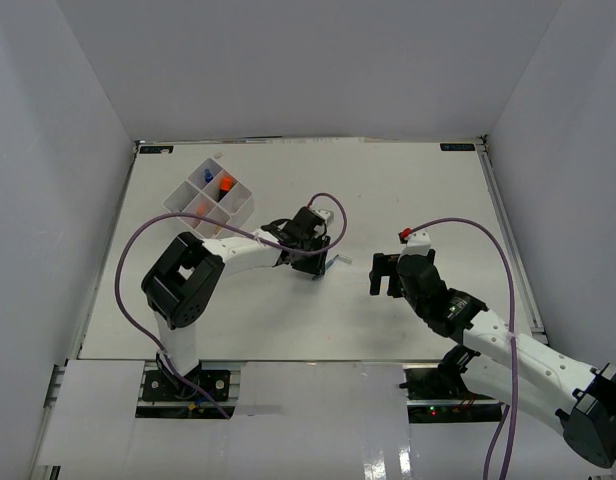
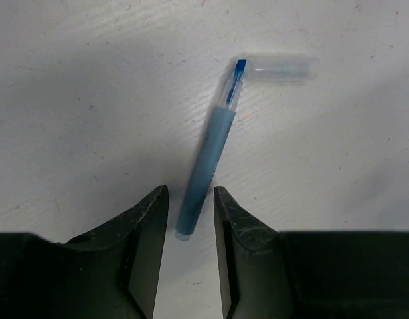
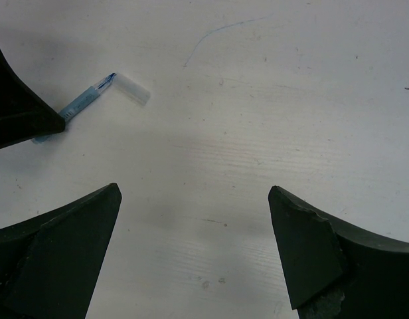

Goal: Sort the stationery into containers
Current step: Pick up the pen from the center of the board.

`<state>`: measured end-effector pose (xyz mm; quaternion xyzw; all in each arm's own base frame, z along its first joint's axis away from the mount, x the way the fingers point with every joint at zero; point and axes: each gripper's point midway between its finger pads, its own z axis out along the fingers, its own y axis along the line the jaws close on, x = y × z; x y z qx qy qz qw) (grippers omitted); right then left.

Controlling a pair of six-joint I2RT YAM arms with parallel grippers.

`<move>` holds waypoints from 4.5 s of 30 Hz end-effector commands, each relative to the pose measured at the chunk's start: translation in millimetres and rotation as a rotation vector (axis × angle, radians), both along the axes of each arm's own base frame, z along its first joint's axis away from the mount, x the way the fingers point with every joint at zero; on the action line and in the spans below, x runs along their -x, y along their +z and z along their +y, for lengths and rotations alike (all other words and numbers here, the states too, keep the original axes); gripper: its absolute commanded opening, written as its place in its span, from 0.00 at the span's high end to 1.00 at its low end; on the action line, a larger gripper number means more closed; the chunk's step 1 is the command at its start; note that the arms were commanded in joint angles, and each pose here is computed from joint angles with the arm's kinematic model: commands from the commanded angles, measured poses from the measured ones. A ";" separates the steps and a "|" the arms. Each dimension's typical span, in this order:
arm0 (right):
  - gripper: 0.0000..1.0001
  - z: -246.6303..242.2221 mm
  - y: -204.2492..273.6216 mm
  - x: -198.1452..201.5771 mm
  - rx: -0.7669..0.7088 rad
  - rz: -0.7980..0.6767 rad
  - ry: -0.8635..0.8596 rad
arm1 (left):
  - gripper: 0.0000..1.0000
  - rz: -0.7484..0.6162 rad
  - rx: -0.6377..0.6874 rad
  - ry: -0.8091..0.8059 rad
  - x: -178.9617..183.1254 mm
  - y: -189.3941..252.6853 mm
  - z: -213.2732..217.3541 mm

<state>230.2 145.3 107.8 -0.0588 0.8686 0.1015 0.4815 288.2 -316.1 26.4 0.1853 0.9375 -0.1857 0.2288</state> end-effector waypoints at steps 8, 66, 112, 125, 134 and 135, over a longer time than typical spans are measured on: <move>0.01 4.1 -0.4 -3.5 -0.041 -0.002 0.003 | 0.55 0.054 -0.058 0.010 5.9 -16.6 1.4; 0.25 144.6 204.6 -28.2 -0.493 -0.357 0.535 | 1.00 -0.761 0.539 -0.285 30.3 245.9 23.7; 0.92 164.8 242.1 -1.4 -0.568 -0.394 0.735 | 0.48 -0.789 0.642 -0.478 62.1 254.1 11.2; 0.92 166.8 240.8 4.9 -0.591 -0.391 0.765 | 0.65 -0.766 0.637 -0.492 60.3 246.6 6.8; 0.92 169.6 234.2 6.9 -0.598 -0.373 0.778 | 0.75 -0.773 0.656 -0.498 62.5 249.8 6.4; 0.92 169.5 233.4 7.2 -0.599 -0.372 0.782 | 0.76 -0.776 0.661 -0.500 63.6 250.8 6.3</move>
